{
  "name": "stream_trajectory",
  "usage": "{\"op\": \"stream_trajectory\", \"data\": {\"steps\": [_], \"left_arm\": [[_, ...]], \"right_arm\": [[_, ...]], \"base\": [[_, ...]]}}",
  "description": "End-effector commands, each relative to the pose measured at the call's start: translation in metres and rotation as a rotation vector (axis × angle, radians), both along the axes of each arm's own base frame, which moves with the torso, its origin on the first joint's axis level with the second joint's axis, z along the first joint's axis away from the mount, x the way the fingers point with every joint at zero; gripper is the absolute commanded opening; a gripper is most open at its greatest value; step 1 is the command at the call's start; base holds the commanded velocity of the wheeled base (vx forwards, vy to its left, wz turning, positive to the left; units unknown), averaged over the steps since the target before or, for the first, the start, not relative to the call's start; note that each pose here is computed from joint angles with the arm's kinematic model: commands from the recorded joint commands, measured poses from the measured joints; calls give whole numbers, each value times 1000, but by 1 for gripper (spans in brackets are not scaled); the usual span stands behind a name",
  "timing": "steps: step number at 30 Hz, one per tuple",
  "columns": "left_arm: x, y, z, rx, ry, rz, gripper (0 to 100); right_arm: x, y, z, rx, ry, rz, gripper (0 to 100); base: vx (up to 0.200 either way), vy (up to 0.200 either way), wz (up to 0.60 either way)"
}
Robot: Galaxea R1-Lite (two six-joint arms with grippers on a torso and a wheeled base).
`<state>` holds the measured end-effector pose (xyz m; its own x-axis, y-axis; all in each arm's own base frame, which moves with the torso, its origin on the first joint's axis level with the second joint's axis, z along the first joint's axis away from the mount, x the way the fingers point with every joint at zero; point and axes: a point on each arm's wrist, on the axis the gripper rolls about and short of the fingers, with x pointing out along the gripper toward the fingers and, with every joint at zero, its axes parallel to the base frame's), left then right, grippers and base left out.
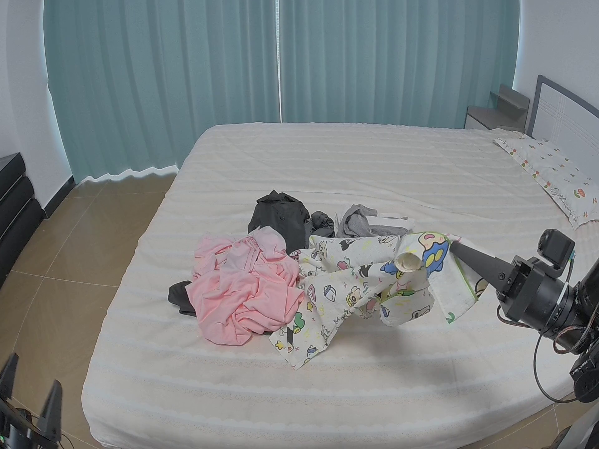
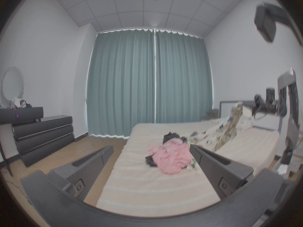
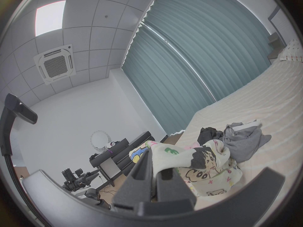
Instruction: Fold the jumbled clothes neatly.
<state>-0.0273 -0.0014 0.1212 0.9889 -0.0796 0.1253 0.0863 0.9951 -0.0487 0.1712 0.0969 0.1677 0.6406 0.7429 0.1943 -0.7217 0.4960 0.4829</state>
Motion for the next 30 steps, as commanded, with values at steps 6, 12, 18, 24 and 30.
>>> {"op": "stream_trajectory", "data": {"steps": [6,12,18,24,30], "left_arm": [[122,-23,77,139,353,-590,100],[160,-54,53,180,469,-777,100],[204,-96,17,205,583,-890,100],[234,-160,-19,219,501,-849,100],[237,-223,-42,110,434,-720,100]], "right_arm": [[-3,0,27,69,-116,7,0],[23,31,60,113,-182,70,0],[42,59,54,96,-86,106,0],[50,77,64,144,-96,74,0],[54,78,69,155,-110,64,0]], "base": [[0,0,0],[0,0,0],[0,0,0],[0,0,0],[0,0,0]]}}
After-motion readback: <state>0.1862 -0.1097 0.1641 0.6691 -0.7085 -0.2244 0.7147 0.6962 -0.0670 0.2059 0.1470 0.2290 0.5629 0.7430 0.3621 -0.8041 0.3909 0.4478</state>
